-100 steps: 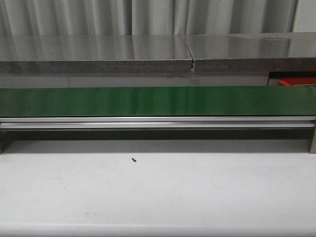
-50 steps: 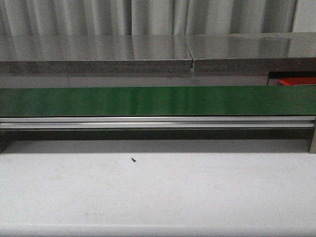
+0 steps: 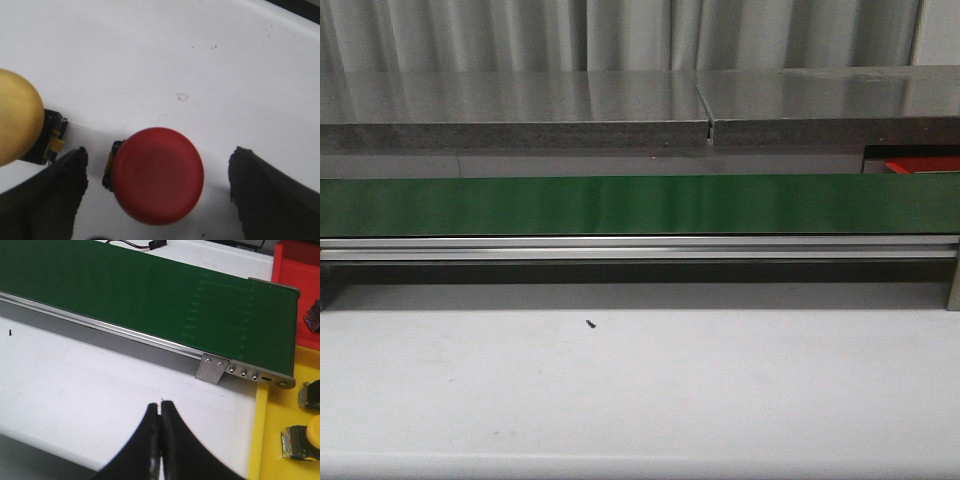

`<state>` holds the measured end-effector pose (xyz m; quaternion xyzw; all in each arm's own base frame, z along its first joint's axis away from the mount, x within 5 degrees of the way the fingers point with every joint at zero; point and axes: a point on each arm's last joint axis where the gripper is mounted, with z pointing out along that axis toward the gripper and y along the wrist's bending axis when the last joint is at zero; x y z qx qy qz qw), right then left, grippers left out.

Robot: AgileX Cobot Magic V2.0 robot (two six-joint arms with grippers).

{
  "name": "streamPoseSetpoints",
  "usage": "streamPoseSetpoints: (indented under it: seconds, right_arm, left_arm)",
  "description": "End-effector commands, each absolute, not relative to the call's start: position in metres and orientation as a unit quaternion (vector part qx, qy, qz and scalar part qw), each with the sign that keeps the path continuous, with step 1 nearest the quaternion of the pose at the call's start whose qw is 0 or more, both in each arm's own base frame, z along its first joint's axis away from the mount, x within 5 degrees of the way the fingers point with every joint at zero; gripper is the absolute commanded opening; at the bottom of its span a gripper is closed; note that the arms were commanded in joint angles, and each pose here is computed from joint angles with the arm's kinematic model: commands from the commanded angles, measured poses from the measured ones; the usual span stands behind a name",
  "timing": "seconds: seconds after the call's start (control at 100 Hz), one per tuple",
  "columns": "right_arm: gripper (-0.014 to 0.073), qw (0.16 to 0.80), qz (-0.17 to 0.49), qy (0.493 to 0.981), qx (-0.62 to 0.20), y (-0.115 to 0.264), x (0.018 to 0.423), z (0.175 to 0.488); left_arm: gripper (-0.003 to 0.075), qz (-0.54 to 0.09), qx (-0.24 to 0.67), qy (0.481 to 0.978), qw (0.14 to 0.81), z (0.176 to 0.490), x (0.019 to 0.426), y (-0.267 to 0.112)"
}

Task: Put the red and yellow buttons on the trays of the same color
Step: 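Lower the left gripper and grasp a red button from the cluster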

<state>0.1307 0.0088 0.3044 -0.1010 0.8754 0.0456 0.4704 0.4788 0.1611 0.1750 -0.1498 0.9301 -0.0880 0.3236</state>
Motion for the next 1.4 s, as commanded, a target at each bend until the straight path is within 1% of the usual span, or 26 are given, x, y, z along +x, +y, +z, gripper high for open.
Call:
streamPoseSetpoints:
  seconds: [0.0,0.04,0.17,0.18,0.23,0.3,0.4,0.62,0.74,0.83,0.95,1.08,1.22,1.39]
  right_arm:
    - [-0.0066,0.504,0.04,0.857,-0.095,0.008,0.133,0.317]
    - [-0.0066,0.504,0.04,0.857,-0.095,0.008,0.133,0.317]
    - [-0.0066,0.504,0.04,0.857,-0.095,0.008,0.133,0.317]
    - [-0.0066,0.504,0.04,0.857,-0.095,0.008,0.133,0.317]
    - [-0.0066,0.504,0.04,0.857,-0.095,0.008,0.133,0.317]
    - [-0.0066,0.504,0.04,0.857,-0.095,0.008,0.133,0.317]
    - [-0.0066,0.504,0.04,0.857,-0.095,0.008,0.133,0.317]
    - [-0.0066,0.504,0.04,0.857,-0.095,0.008,0.133,0.317]
    - [-0.0066,0.504,0.04,0.857,-0.095,0.008,0.133,0.317]
    - [-0.0066,0.504,0.04,0.857,-0.095,0.008,0.133,0.317]
    - [-0.0066,0.504,0.04,0.857,-0.095,0.008,0.133,0.317]
    - [-0.0066,0.504,0.04,0.857,-0.095,0.008,0.133,0.317]
    - [-0.0066,0.504,0.04,0.857,-0.095,0.008,0.133,0.317]
    - [-0.0066,0.504,0.04,0.857,-0.095,0.008,0.133,0.317]
  left_arm:
    - [0.0436,-0.073,-0.158,0.902,0.395,0.222,0.481,0.165]
    - [0.0392,-0.071,-0.159,0.901,0.398,0.223,0.481,0.165]
    - [0.0207,-0.069,-0.158,0.899,0.403,0.225,0.482,0.166]
    - [0.0207,-0.069,-0.157,0.898,0.404,0.225,0.482,0.166]
    - [0.0148,-0.072,-0.153,0.9,0.401,0.228,0.483,0.165]
    - [0.0094,-0.076,-0.143,0.902,0.4,0.236,0.483,0.164]
    - [0.0052,-0.084,-0.127,0.901,0.407,0.255,0.479,0.16]
    - [0.0041,-0.099,-0.105,0.893,0.427,0.312,0.456,0.144]
    - [0.0041,-0.112,-0.095,0.883,0.445,0.333,0.44,0.13]
    - [0.0041,-0.112,-0.079,0.885,0.445,0.339,0.426,0.118]
    - [0.0041,-0.115,-0.072,0.887,0.441,0.337,0.407,0.102]
    - [0.0041,-0.103,-0.062,0.879,0.461,0.328,0.389,0.083]
    - [0.0041,-0.099,-0.062,0.874,0.471,0.31,0.376,0.063]
    - [0.0041,-0.11,-0.055,0.888,0.444,0.282,0.373,0.044]
